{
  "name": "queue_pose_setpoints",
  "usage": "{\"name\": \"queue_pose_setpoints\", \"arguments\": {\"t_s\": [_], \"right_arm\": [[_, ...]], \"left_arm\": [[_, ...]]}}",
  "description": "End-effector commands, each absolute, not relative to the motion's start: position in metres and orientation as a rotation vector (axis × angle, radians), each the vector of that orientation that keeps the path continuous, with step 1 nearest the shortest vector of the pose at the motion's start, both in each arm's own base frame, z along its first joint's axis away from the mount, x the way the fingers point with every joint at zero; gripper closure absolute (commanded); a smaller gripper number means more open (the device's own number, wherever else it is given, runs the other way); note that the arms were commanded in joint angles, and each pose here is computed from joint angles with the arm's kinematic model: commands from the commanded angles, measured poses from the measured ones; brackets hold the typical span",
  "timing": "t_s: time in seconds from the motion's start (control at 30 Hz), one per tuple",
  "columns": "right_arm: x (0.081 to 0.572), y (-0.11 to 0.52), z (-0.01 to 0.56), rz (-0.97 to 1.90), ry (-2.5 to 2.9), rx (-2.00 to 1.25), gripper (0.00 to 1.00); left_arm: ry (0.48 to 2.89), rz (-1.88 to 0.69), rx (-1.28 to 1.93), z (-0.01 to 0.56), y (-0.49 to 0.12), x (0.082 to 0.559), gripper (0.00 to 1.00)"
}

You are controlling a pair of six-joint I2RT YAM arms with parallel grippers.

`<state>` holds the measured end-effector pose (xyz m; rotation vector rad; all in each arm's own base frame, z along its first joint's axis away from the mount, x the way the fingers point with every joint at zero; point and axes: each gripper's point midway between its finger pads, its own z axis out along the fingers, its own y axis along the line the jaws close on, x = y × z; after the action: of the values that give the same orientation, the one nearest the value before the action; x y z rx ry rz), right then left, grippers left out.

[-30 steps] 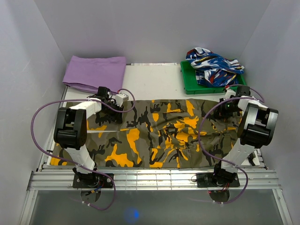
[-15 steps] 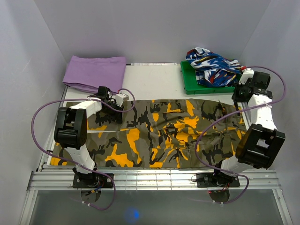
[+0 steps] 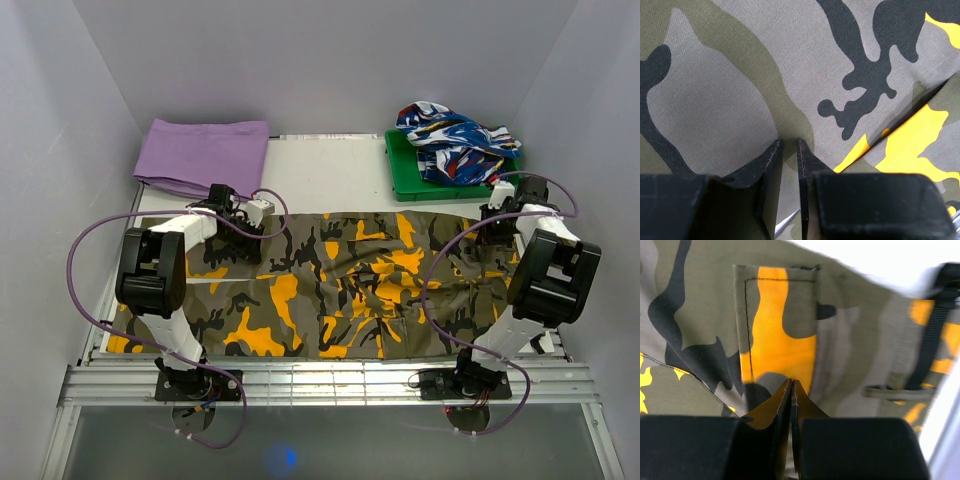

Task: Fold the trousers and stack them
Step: Fold the trousers

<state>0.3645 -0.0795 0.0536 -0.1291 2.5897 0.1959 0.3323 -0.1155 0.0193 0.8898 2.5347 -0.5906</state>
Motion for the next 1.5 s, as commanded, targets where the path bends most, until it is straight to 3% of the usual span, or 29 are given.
{"name": "queue_pose_setpoints", "arguments": {"t_s": [0.0, 0.2, 0.37, 0.47, 0.53, 0.63, 0.8, 0.93, 1.07, 1.23, 1.47], "right_arm": [[0.363, -0.064, 0.030, 0.301, 2.605, -0.149, 0.92], [0.350, -0.063, -0.017, 0.350, 2.726, -0.112, 0.92], [0.354, -0.067, 0.007, 0.303, 2.681, -0.175, 0.91], [0.360, -0.059, 0.045, 0.339, 2.603, -0.258, 0.77], [0.362, -0.057, 0.061, 0.344, 2.565, -0.305, 0.55], [0.364, -0.057, 0.082, 0.334, 2.534, -0.380, 0.43], [0.367, -0.050, 0.081, 0.408, 2.533, -0.509, 0.42], [0.380, -0.056, 0.061, 0.404, 2.571, -0.541, 0.45], [0.407, -0.073, 0.076, 0.298, 2.516, -0.644, 0.45], [0.444, -0.095, 0.104, 0.142, 2.409, -0.797, 0.43], [0.472, -0.120, 0.081, 0.027, 2.448, -0.769, 0.49]], "left_arm": [[2.661, -0.577, 0.909, -0.012, -0.108, 0.310, 0.70], [2.635, -0.575, 0.903, 0.005, -0.106, 0.312, 0.61], [2.512, -0.660, 0.865, 0.055, -0.100, 0.326, 0.46], [2.467, -0.616, 0.888, 0.074, -0.092, 0.329, 0.42], [2.466, -0.579, 0.893, 0.075, -0.086, 0.329, 0.41], [2.438, -0.575, 0.783, 0.089, -0.054, 0.347, 0.37], [2.409, -0.643, 0.703, 0.107, -0.016, 0.383, 0.30], [2.341, -0.449, 0.639, 0.137, 0.046, 0.448, 0.23], [2.324, -0.370, 0.729, 0.139, 0.090, 0.480, 0.25], [2.341, -0.308, 0.849, 0.108, 0.122, 0.485, 0.28], [2.347, -0.225, 0.827, 0.077, 0.144, 0.490, 0.34]]}}
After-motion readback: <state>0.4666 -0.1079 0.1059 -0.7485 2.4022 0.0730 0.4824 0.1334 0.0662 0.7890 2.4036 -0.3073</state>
